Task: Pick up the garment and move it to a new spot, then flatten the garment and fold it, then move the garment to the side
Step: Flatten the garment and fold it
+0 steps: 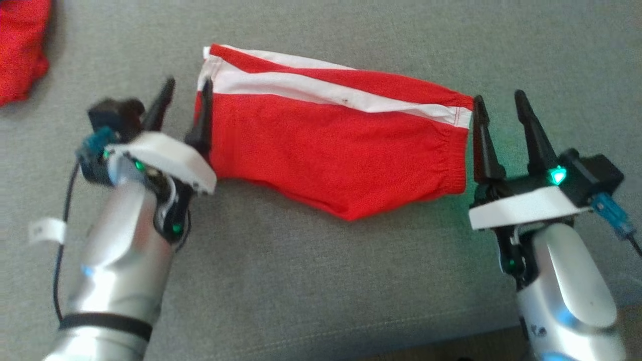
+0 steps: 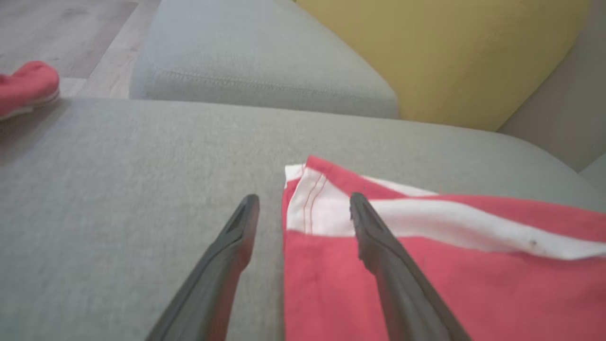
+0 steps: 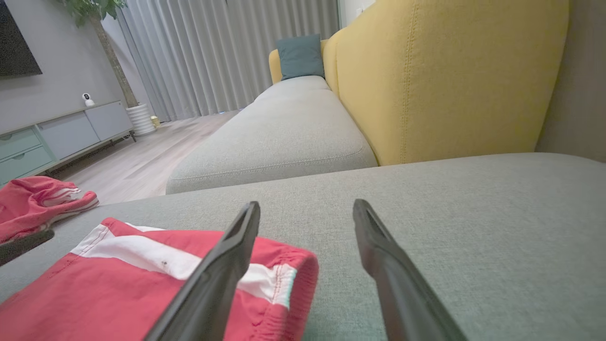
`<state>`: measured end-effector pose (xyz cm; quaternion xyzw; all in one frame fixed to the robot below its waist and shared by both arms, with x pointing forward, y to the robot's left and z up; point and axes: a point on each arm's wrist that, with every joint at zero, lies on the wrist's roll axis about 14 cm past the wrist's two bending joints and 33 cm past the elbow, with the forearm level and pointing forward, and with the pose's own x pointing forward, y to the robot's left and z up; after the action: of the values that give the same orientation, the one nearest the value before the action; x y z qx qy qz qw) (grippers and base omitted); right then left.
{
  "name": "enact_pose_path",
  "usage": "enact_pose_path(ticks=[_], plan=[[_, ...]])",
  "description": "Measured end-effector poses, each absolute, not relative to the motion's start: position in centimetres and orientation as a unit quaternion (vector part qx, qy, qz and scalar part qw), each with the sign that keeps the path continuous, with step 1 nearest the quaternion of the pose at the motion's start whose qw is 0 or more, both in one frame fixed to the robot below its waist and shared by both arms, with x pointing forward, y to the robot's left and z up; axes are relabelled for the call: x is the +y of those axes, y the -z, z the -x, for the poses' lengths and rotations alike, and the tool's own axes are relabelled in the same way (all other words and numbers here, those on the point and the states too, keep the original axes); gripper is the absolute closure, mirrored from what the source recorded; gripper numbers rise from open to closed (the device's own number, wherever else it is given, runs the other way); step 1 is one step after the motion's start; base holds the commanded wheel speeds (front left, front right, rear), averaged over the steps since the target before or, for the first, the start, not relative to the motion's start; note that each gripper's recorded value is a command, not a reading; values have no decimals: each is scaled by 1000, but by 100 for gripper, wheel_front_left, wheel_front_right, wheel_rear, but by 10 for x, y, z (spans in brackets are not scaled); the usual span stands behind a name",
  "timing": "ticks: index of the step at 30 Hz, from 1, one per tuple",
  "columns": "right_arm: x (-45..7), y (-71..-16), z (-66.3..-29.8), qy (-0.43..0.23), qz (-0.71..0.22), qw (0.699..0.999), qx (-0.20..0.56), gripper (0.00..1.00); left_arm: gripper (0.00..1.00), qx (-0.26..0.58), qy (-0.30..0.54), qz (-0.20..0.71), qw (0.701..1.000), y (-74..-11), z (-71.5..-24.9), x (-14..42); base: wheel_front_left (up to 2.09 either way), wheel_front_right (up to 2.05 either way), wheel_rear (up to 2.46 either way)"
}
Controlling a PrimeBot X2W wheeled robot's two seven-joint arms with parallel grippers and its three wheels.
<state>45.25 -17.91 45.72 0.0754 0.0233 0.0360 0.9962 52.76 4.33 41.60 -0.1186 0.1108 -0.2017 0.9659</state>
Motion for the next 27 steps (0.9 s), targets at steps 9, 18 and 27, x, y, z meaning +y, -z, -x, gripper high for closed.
enact_pose_path(ticks=[9, 18, 27], plan=[[-186, -480, -428, -24, -62, 998, -7, 0, 0, 165, 192, 94, 963, -409, -489, 62, 0, 0, 0], [-197, -488, -416, -8, -57, 998, -18, 0, 0, 241, 204, 79, 946, -385, -481, 54, 0, 0, 0], [-212, -477, -411, 15, -55, 998, -3, 0, 0, 288, 210, 65, 932, -369, -493, 45, 0, 0, 0]])
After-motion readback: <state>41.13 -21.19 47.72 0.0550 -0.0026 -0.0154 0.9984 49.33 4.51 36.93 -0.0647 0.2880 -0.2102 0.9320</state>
